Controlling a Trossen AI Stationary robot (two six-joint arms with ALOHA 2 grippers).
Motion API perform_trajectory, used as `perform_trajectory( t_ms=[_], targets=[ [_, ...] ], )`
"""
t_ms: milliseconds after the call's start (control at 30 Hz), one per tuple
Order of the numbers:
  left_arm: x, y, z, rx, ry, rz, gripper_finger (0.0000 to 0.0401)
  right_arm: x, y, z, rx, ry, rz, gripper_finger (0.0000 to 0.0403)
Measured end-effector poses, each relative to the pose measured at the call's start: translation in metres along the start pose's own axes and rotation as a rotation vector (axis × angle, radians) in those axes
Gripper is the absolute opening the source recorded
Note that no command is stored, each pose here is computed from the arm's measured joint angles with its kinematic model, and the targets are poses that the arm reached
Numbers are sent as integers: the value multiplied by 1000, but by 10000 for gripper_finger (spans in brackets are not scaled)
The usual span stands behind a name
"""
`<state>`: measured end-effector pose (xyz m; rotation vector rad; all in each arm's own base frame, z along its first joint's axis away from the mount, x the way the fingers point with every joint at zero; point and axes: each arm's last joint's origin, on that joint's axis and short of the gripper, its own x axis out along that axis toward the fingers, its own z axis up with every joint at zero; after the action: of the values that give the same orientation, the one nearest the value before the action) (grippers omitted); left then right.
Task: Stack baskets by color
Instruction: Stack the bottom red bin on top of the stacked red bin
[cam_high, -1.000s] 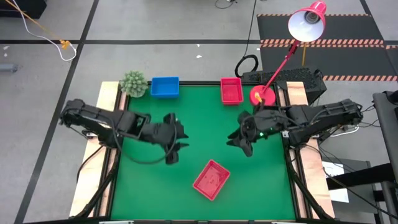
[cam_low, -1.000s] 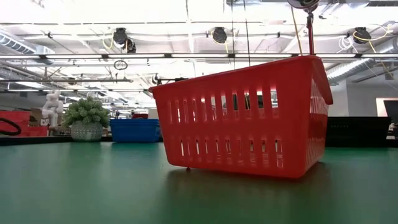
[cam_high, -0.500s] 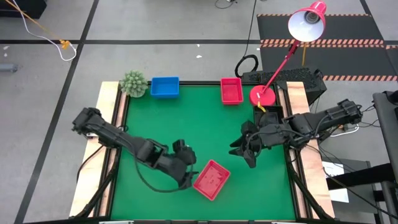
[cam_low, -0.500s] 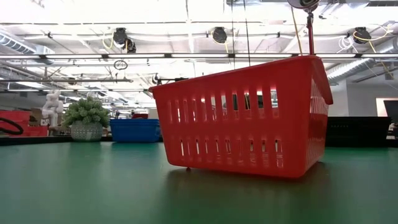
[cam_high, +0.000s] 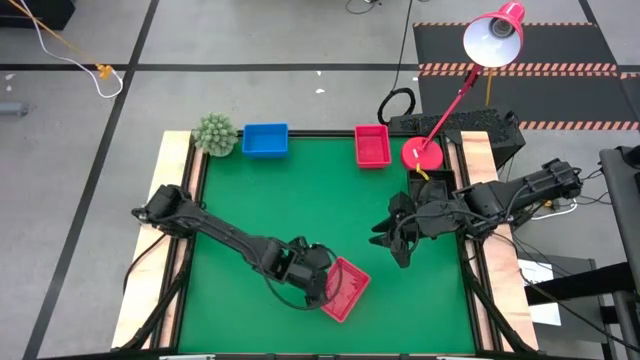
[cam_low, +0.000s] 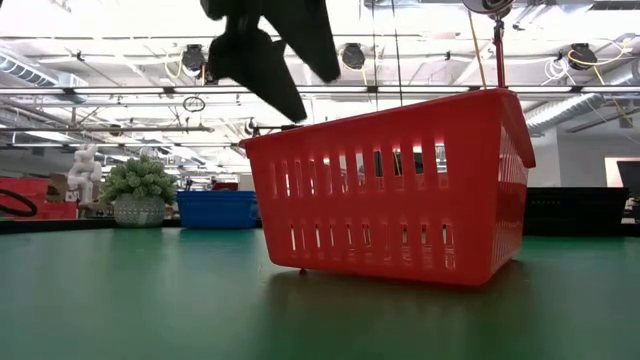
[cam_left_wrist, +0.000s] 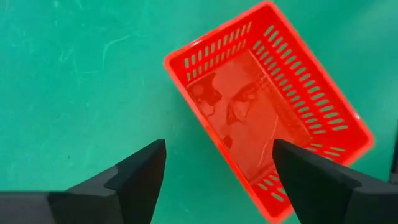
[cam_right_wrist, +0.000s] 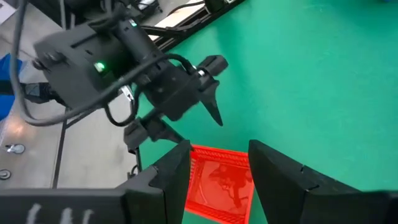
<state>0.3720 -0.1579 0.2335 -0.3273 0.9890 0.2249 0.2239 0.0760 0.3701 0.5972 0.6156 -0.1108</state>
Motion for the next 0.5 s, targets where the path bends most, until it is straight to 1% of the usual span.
perform_trajectory(
  t_ms=[200,500],
  targets=[
    [17,3,-1,-12,36,13,266,0,0,0,-8,3,-2,155],
    [48,8,5,-45,71,-41,224,0,-2,-2,-22,18,-18,155]
  ],
)
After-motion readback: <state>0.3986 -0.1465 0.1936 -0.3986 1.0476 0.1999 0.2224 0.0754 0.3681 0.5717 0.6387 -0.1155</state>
